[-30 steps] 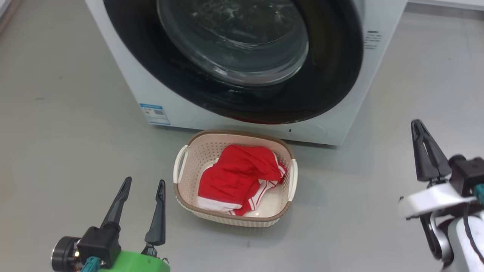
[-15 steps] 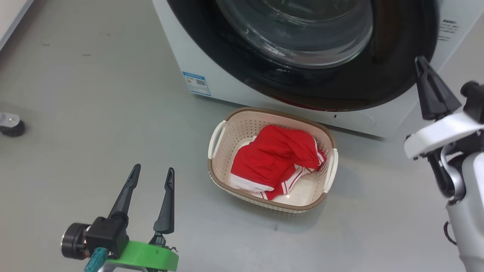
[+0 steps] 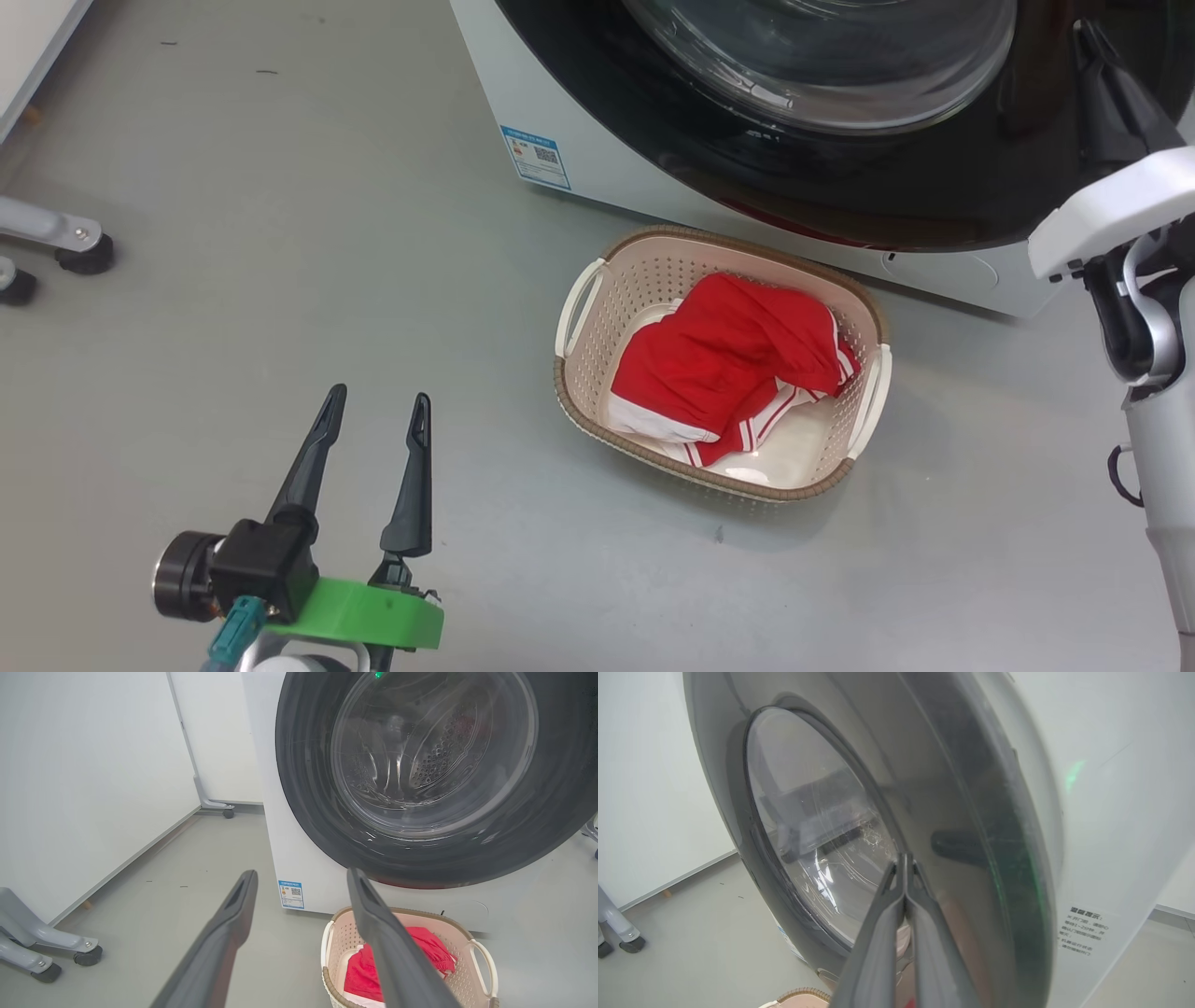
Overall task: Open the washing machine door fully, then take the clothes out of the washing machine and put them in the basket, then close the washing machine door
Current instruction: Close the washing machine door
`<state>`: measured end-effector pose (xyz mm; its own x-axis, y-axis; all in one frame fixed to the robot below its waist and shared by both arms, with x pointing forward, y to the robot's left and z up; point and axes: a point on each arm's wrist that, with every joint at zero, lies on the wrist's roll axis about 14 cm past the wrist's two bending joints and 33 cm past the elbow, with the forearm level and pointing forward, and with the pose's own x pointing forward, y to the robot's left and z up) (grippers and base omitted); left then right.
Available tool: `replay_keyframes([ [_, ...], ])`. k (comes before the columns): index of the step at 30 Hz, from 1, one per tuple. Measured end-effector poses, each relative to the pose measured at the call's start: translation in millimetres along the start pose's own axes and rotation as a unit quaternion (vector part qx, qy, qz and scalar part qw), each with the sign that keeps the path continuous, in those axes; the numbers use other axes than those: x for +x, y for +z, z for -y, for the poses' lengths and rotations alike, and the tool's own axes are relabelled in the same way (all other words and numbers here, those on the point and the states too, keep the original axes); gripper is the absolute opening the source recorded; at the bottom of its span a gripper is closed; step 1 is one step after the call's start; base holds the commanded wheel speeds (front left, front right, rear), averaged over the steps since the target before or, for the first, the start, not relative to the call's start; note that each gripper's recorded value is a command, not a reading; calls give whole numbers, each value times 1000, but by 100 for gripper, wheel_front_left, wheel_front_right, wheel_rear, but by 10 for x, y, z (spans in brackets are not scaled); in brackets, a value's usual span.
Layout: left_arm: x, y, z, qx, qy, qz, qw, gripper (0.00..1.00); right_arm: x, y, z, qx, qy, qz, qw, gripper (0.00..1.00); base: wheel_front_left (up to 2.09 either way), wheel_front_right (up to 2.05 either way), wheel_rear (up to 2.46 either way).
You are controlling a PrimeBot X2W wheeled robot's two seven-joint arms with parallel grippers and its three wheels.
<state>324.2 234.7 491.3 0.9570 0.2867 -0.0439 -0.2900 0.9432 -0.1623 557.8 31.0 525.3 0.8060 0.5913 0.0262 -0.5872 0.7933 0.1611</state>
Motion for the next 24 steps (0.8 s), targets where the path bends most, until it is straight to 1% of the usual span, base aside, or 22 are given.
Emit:
replay_keyframes([
  [14, 60, -21, -9, 0, 4, 0, 1000, 100, 201, 18, 142, -8, -5, -6, 1000, 0, 0, 0, 0],
  [21, 61, -31, 49, -3, -5, 0, 1000, 100, 304, 170, 441, -28, -31, 6, 999, 0, 0, 0, 0],
  [24, 45, -29, 14, -4, 2, 0, 1000, 100, 370, 250, 513, -33, -37, 14, 999, 0, 0, 0, 0],
])
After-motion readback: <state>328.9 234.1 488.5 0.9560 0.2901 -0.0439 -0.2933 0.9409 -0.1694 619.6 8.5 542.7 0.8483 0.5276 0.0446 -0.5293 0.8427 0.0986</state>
